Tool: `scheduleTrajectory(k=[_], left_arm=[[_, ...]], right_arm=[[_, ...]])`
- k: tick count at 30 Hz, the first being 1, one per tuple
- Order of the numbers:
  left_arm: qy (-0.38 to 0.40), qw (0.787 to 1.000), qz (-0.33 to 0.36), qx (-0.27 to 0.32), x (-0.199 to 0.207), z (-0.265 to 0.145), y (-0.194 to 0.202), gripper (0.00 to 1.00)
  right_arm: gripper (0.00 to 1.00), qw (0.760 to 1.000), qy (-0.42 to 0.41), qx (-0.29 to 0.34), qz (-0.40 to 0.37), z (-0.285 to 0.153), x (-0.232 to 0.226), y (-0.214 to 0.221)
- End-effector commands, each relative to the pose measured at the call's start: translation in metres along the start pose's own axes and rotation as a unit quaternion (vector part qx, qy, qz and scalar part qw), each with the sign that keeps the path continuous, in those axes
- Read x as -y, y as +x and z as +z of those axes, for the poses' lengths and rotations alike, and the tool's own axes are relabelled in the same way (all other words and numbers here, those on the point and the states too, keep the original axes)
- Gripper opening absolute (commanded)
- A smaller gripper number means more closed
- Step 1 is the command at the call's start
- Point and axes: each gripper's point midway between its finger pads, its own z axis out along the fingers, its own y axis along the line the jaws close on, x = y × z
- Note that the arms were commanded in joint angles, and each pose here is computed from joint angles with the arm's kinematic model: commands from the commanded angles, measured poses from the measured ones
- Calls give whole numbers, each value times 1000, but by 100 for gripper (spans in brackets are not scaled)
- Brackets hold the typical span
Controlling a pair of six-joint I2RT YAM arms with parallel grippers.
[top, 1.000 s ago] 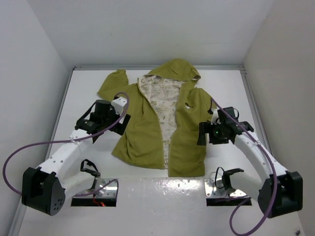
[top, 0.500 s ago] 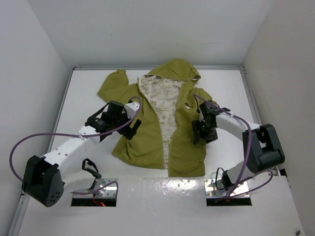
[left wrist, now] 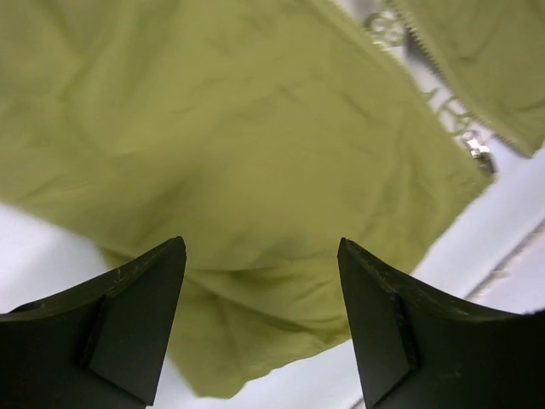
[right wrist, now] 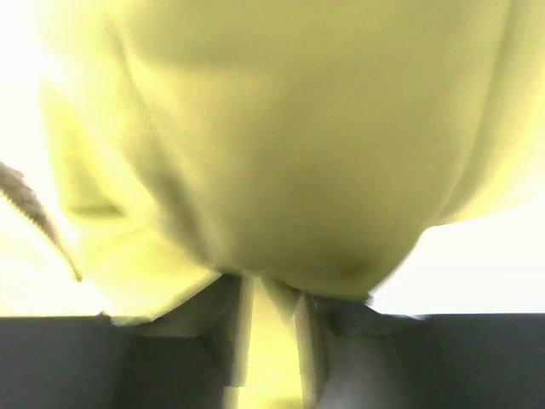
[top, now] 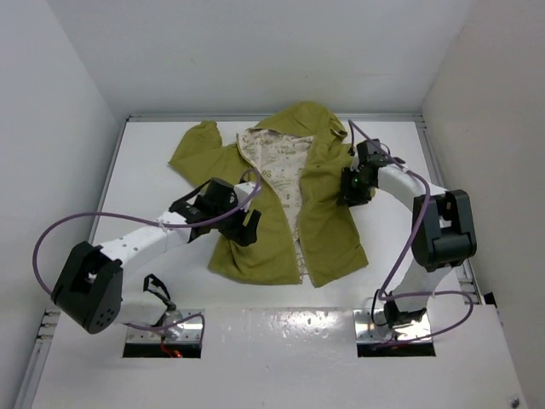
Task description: Zip up the jacket
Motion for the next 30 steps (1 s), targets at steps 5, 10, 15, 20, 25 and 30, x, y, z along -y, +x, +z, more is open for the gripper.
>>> scheduleTrajectory(k=[5,10,15,20,25,30], left_arm=[[13,997,58,46,48,13,-39,71],[-1,994,105,11,73,19,-23,70],[-41,991,123,-41,71,42,12,61],[-61,987,125,-75,64,54,25,52],[-58,986,139,-76,67,57,27,37],[-46,985,147,-79,70,58,30,0]], right_arm=[[72,994,-71,31,-72,-61,-16,17],[68,985,-134,60,-90,-88,-35,47],[65,976,-195,47,-79,-109,-55,74],[65,966,-235,46,-95,-116,-65,87],[66,961,-254,42,-101,-115,-69,92],[66,956,-274,40,-102,-112,-75,93]])
